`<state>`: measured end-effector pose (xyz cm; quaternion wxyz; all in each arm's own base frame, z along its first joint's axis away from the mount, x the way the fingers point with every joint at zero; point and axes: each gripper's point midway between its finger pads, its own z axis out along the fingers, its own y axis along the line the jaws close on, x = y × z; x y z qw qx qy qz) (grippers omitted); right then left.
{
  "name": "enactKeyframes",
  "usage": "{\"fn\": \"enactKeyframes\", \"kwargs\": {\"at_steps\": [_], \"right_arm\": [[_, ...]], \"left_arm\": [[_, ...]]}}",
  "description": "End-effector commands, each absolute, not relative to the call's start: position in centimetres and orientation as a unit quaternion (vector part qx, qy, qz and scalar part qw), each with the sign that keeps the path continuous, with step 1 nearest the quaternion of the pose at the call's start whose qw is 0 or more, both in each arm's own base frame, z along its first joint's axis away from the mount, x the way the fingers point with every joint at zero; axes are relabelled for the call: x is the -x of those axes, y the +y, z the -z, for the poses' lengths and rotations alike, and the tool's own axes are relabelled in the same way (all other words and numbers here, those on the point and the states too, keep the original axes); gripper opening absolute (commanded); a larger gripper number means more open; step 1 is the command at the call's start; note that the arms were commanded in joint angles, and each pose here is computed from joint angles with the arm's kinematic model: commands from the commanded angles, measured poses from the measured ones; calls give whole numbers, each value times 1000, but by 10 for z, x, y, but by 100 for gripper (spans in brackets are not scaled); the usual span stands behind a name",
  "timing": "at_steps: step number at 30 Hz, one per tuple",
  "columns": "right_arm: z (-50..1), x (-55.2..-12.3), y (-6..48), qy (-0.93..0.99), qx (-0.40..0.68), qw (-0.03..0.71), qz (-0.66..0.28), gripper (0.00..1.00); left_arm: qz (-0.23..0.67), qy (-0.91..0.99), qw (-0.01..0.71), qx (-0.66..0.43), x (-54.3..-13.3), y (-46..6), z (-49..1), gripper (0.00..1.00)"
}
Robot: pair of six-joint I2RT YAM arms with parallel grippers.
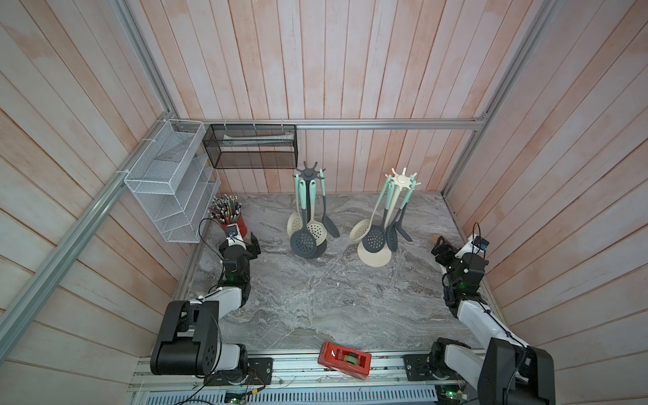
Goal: Hang the skimmer on the kitchen utensil rack
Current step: Reset both arms
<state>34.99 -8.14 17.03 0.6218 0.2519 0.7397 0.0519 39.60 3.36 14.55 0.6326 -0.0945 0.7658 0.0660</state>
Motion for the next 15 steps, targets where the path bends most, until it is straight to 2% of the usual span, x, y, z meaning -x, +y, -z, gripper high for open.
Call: {"fn": "enactKeyframes", "kwargs": {"at_steps": [1, 8, 15], "right_arm": [[-177, -357, -88, 743, -226, 629, -16, 87], [-157, -364, -92, 760, -192, 621, 22, 89], [-131, -382, -82, 788, -133, 600, 24, 96]], "left_arm": [[-61, 757, 645, 88, -394, 32, -134, 98], [-64, 762, 638, 87, -395, 30, -132, 100], [-64, 762, 638, 86, -395, 30, -133, 100]]}}
